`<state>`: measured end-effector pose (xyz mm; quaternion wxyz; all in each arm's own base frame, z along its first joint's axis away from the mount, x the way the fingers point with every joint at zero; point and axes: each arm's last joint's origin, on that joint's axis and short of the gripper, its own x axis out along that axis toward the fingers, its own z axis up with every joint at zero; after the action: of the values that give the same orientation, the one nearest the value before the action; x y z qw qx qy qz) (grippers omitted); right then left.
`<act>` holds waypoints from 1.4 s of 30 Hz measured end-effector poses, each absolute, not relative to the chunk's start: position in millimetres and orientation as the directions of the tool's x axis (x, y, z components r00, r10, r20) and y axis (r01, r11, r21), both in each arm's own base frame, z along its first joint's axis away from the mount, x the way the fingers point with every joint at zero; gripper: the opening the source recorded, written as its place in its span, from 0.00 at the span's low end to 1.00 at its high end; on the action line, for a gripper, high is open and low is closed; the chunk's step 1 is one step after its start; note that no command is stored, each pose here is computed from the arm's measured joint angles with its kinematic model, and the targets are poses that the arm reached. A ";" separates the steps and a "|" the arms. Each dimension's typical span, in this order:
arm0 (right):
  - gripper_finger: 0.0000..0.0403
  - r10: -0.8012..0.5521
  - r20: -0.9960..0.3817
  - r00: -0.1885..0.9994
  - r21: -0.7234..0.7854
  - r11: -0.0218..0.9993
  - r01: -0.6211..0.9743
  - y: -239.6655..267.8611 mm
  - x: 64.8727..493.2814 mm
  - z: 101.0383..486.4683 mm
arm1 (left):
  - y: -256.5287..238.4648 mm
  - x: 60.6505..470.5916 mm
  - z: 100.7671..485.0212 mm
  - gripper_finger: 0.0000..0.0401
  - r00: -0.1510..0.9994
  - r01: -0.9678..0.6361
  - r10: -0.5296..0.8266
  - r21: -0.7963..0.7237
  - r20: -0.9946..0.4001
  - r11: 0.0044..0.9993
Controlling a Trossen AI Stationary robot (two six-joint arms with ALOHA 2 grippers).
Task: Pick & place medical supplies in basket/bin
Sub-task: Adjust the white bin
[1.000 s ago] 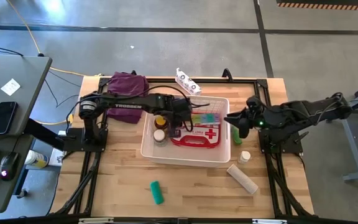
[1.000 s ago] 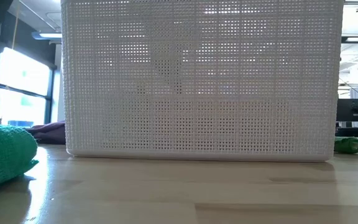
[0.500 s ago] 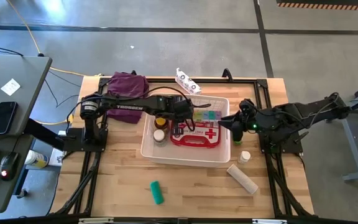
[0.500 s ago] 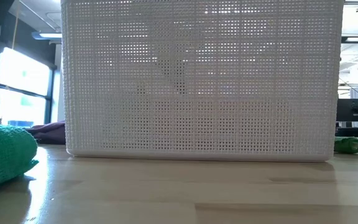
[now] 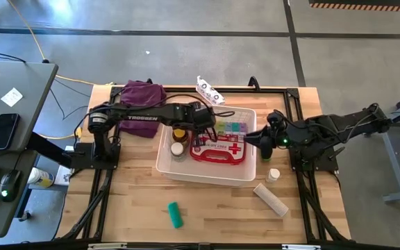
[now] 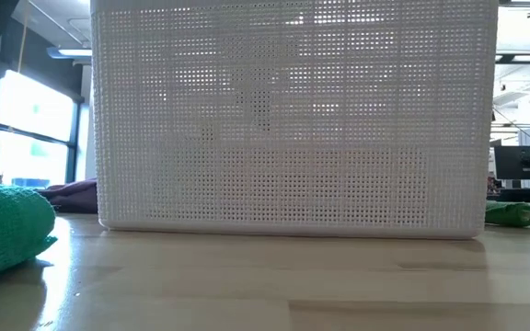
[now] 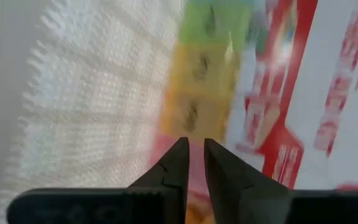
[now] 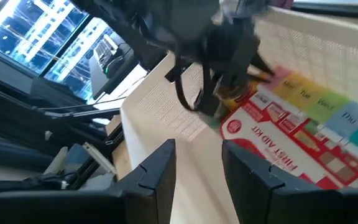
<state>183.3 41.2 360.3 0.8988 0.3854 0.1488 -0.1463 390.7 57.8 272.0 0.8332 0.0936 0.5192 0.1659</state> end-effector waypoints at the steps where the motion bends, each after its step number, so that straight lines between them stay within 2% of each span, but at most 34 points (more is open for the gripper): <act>1: 0.30 -0.143 -0.383 0.913 0.656 0.654 0.378 41.3 183.2 360.1 | 57.6 392.0 277.8 0.22 0.424 -0.188 0.374 0.324 -0.825 0.927; 6: 0.30 -0.139 -0.415 0.899 0.657 0.638 0.402 41.1 181.8 356.9 | 52.4 394.5 305.5 0.23 0.470 -0.184 0.357 0.306 -0.807 0.934; 13: 0.30 -0.202 -0.503 0.840 0.614 0.601 0.512 38.0 175.9 347.3 | 45.9 387.6 352.8 0.22 0.501 -0.245 0.344 0.251 -0.794 0.936; 17: 0.30 -0.257 -0.509 0.822 0.587 0.595 0.549 36.1 174.5 345.7 | 43.0 380.5 381.4 0.22 0.547 -0.231 0.272 0.169 -0.792 0.958; 22: 0.30 -0.372 -0.508 0.777 0.519 0.588 0.621 29.6 172.2 343.3 | 39.4 372.6 423.1 0.20 0.655 -0.258 0.252 0.102 -0.713 0.961; 28: 0.30 -0.444 -0.541 0.714 0.457 0.558 0.693 7.7 177.7 339.2 | 38.2 356.4 469.7 0.15 0.768 -0.282 0.269 0.071 -0.582 0.957; 33: 0.30 -0.511 -0.601 0.614 0.418 0.453 0.787 -11.8 178.3 331.0 | 36.0 330.7 494.4 0.11 0.828 -0.288 0.272 0.044 -0.490 0.957; 42: 0.30 -0.428 -0.701 0.570 0.439 0.371 0.819 -30.7 175.1 324.2 | 31.8 284.9 524.4 0.11 0.867 -0.318 0.279 -0.027 -0.414 0.948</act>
<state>175.1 -30.7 324.2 0.7909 0.3993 0.2444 -0.3941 284.9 31.8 524.4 0.9649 -0.0471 0.2069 0.1547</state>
